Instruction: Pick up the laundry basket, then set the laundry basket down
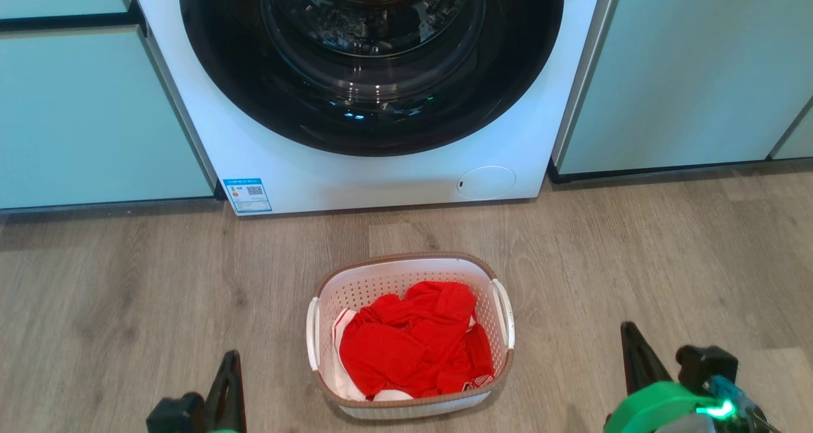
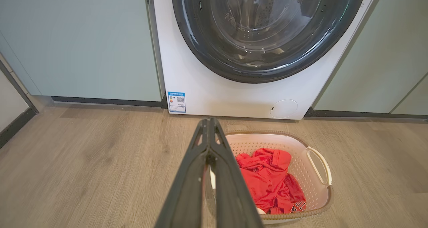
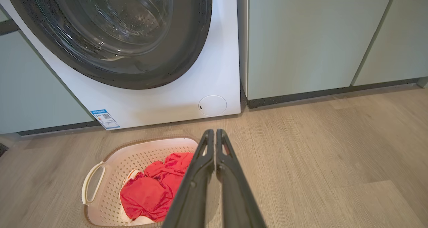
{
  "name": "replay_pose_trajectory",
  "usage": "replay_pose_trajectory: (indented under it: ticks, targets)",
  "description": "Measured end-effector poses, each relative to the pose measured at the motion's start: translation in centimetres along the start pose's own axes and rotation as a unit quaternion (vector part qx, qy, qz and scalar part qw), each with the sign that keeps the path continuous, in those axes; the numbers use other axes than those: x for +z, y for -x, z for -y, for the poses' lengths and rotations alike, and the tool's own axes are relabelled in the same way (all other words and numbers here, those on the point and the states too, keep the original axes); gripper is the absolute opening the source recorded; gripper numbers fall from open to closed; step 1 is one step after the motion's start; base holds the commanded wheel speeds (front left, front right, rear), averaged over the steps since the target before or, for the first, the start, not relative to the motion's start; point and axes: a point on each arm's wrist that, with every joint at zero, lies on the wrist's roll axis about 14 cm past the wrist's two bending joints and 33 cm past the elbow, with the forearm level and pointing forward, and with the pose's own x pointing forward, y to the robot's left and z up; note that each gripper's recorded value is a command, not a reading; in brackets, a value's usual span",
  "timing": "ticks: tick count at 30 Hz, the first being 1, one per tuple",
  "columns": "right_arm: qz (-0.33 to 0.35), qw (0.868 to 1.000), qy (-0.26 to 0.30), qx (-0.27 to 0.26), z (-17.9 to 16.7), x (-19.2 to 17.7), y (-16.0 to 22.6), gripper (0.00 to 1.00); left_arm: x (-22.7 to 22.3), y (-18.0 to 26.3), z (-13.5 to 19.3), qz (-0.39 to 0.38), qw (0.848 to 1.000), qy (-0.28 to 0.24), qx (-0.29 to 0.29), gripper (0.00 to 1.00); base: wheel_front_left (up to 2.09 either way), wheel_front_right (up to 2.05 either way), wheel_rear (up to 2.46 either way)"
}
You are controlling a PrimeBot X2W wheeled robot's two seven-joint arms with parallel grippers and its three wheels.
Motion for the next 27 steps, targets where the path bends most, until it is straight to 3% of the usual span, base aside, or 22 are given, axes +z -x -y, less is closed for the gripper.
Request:
replay_pose_trajectory:
  ticks: [27]
  targets:
    - [-0.007,0.989,-0.142,-0.041,1.6,-0.2,-0.2,0.0,-1.1,-0.7,-0.9,-0.037,0.987,0.156,0.024,0.0,0.0,0.0,0.0]
